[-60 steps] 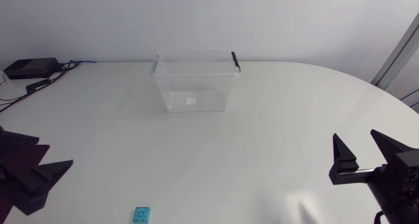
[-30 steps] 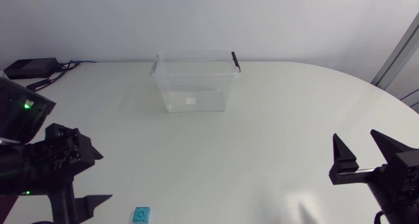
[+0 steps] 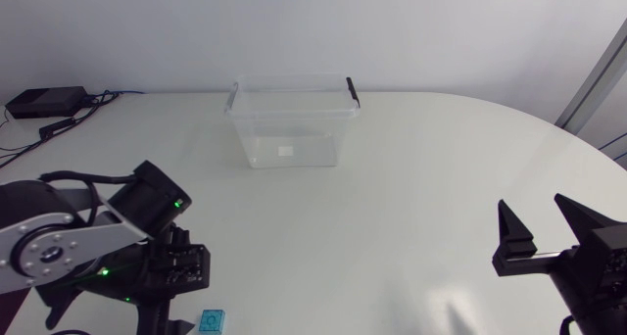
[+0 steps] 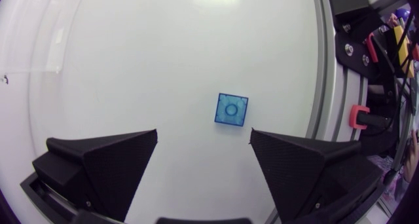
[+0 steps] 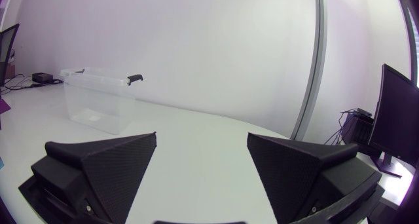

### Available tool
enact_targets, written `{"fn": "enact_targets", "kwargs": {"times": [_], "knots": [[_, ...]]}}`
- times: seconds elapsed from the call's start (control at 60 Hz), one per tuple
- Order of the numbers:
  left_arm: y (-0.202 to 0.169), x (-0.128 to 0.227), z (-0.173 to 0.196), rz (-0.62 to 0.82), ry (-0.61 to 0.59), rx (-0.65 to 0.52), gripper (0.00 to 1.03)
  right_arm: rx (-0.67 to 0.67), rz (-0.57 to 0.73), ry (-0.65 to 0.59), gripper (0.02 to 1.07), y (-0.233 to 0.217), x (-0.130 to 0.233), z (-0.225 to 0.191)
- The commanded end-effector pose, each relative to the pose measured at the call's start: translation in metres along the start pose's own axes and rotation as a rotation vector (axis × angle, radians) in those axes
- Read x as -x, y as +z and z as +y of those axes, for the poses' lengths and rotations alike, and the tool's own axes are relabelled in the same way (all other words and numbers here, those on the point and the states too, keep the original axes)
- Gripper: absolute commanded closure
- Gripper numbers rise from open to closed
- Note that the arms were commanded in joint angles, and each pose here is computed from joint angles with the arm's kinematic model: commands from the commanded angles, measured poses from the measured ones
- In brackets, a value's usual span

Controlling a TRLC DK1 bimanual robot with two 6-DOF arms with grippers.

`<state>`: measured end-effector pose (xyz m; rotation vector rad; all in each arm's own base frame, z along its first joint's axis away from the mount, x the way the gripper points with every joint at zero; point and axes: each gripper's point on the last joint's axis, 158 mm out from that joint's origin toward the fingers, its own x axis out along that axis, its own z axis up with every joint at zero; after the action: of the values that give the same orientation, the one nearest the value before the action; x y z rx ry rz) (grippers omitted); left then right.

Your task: Place the duplo bricks in the container

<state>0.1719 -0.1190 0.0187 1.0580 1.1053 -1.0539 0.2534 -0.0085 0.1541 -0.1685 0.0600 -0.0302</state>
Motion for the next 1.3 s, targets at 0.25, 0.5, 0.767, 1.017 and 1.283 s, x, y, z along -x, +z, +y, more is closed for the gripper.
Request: {"fn": "enact_targets", "kwargs": {"times": [0.25,0.5,0.767,1.017,1.283], "knots": [[-0.012,-0.039,-0.031,0.117,-0.165,-0.109,0.04,0.016,0.001,0.002,0.07,-0.005,-0.001,0.001],[-0.002,-0.051,-0.034,0.091,-0.182,-0.122,0.04,0.018,0.001,0.002,0.07,-0.005,-0.001,0.001],[-0.002,-0.072,-0.038,0.107,-0.192,-0.1,0.13,0.018,-0.001,0.002,0.07,-0.005,-0.001,0.001],[0.001,-0.07,-0.025,0.079,-0.16,-0.065,0.72,0.018,-0.001,0.002,0.07,-0.005,-0.001,0.001],[0.009,-0.059,-0.017,0.038,-0.106,-0.056,0.76,0.016,0.001,0.002,0.07,-0.005,-0.001,0.001]]}}
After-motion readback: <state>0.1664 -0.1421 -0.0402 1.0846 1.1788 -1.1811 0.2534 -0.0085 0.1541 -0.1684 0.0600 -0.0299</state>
